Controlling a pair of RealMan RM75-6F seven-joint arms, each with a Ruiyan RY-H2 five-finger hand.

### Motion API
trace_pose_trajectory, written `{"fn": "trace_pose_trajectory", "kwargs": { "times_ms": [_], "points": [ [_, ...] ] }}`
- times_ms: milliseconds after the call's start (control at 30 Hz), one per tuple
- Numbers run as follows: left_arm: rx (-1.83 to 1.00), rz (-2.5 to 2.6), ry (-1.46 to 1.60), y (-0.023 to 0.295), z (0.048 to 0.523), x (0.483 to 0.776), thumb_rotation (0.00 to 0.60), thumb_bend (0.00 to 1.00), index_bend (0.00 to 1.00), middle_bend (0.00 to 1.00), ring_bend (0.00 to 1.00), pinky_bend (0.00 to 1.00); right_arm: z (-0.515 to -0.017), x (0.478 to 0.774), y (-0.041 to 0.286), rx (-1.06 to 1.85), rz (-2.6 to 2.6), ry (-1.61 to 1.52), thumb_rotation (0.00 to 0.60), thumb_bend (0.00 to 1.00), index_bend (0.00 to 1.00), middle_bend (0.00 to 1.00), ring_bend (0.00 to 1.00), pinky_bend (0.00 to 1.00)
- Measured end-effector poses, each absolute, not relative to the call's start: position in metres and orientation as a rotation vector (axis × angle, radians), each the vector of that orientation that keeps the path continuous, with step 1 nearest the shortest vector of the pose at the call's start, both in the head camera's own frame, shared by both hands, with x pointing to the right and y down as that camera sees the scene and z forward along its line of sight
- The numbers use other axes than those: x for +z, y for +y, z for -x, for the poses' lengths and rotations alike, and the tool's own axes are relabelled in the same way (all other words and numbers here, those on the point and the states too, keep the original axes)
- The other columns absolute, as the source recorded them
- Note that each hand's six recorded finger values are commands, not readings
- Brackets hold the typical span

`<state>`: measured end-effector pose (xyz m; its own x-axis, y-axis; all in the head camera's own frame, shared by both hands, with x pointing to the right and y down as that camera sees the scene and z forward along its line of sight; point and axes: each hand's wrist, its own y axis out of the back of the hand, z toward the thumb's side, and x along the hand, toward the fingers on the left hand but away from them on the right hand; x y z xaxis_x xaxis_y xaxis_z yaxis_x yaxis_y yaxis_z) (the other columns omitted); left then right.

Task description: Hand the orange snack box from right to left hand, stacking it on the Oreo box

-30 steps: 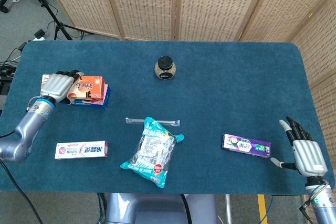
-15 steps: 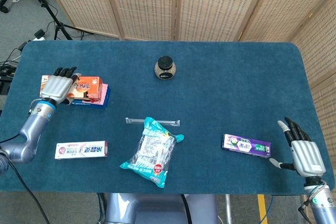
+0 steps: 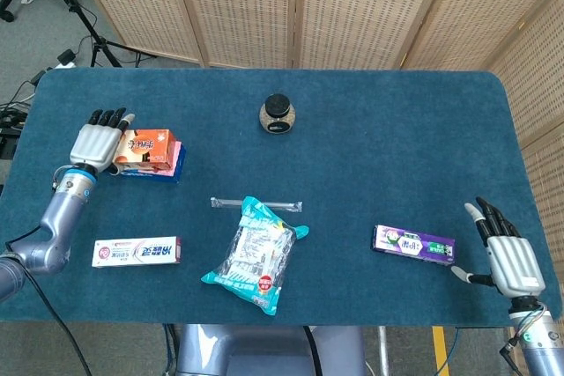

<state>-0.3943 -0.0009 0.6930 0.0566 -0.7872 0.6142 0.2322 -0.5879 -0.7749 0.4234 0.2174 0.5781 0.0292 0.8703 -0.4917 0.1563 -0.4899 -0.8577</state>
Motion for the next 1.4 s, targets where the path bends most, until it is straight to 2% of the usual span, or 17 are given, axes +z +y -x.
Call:
{"fn": "trace_pose_trajectory", "kwargs": {
  "times_ms": [367,600,800,933,1100,1267,1400],
  "points": [
    [-1.564,1.554,0.767,-0.018,0.386,0.673,0.6,0.17,0.0,0.0,0.0,0.0,-0.425,0.58,0.217,1.524,1.701,-1.045,0.6,0.0,0.0,0.0,0.0,0.17],
    [-1.443,1.624,0.892,-0.028,0.374,0.637,0.6,0.18,0.0,0.0,0.0,0.0,-0.424,0.581,0.217,1.529,1.697,-1.04,0.6,0.0,0.0,0.0,0.0,0.17],
    [-1.382,1.745,0.9,-0.016,0.364,0.597,0.6,0.21,0.01,0.0,0.0,0.0,-0.423,0.579,0.218,1.524,1.693,-1.045,0.6,0.0,0.0,0.0,0.0,0.17],
    [-1.33,1.757,0.941,-0.001,0.365,0.569,0.6,0.23,0.01,0.0,0.0,0.0,-0.421,0.578,0.218,1.519,1.698,-1.041,0.6,0.0,0.0,0.0,0.0,0.17],
    [-1.306,1.691,0.968,0.029,0.379,0.549,0.6,0.23,0.02,0.0,0.0,0.0,-0.42,0.575,0.218,1.511,1.694,-1.041,0.6,0.0,0.0,0.0,0.0,0.17],
    [-1.354,1.627,0.926,0.085,0.399,0.546,0.6,0.23,0.02,0.0,0.0,0.0,-0.42,0.574,0.218,1.509,1.687,-1.04,0.6,0.0,0.0,0.0,0.0,0.17],
    [-1.422,1.643,0.897,0.136,0.412,0.558,0.6,0.23,0.02,0.0,0.0,0.0,-0.419,0.572,0.218,1.507,1.672,-1.026,0.6,0.0,0.0,0.0,0.0,0.17]
  ]
}}
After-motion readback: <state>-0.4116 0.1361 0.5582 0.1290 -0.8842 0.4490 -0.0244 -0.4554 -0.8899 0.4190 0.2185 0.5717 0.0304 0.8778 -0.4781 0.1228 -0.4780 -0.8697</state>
